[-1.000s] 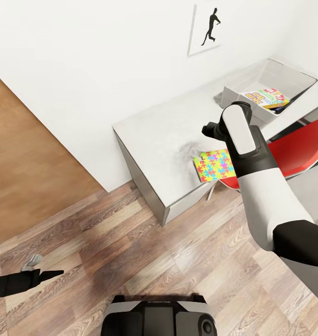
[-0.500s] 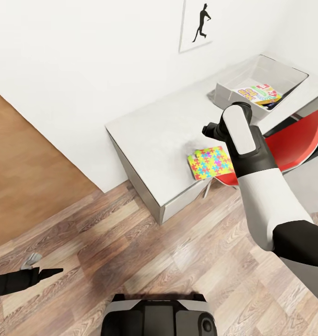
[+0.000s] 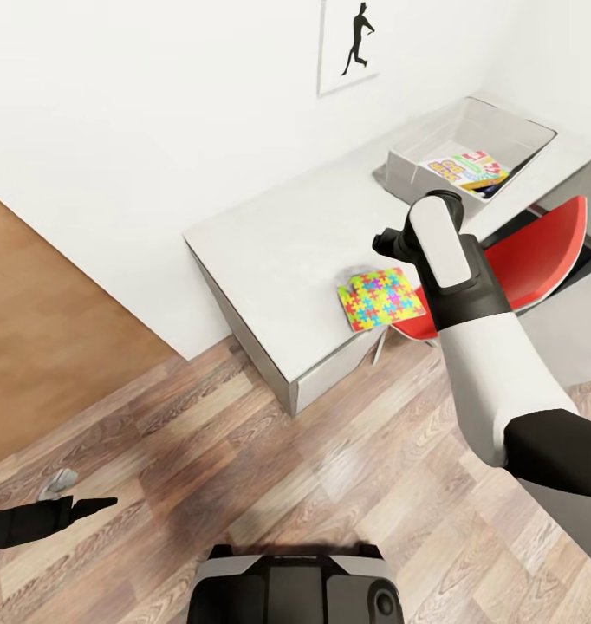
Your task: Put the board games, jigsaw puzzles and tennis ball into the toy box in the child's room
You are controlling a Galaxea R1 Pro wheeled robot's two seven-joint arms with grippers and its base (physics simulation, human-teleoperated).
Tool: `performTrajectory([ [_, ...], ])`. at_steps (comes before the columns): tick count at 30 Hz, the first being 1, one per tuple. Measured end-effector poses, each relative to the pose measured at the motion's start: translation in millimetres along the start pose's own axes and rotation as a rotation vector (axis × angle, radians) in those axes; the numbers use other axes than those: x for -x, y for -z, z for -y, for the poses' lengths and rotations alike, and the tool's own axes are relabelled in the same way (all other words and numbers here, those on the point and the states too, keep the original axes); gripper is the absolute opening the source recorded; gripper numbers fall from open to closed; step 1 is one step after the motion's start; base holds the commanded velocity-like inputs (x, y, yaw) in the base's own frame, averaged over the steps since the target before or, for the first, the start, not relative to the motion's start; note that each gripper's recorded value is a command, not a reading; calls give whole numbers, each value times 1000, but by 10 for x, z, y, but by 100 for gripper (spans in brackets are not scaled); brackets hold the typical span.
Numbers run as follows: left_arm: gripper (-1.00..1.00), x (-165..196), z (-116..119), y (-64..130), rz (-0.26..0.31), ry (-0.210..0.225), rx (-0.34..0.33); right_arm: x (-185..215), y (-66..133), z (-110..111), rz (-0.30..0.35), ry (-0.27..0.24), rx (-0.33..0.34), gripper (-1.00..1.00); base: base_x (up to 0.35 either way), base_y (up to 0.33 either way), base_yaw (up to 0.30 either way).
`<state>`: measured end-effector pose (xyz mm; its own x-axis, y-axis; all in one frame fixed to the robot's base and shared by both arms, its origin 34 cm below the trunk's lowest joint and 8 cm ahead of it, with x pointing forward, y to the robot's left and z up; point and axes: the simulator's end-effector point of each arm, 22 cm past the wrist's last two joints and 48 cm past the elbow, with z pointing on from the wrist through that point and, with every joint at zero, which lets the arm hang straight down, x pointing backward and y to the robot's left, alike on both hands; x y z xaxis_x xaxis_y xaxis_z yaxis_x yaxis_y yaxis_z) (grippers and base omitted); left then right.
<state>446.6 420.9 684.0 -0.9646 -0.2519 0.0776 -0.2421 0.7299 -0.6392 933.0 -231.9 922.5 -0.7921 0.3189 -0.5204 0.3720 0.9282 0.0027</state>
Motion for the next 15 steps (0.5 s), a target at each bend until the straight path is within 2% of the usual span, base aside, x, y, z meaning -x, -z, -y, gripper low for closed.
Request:
performTrajectory([
  [15,100,71,77,54,19,-19,-9,102,164,-35,22,-1,9,100,0,0,-1],
])
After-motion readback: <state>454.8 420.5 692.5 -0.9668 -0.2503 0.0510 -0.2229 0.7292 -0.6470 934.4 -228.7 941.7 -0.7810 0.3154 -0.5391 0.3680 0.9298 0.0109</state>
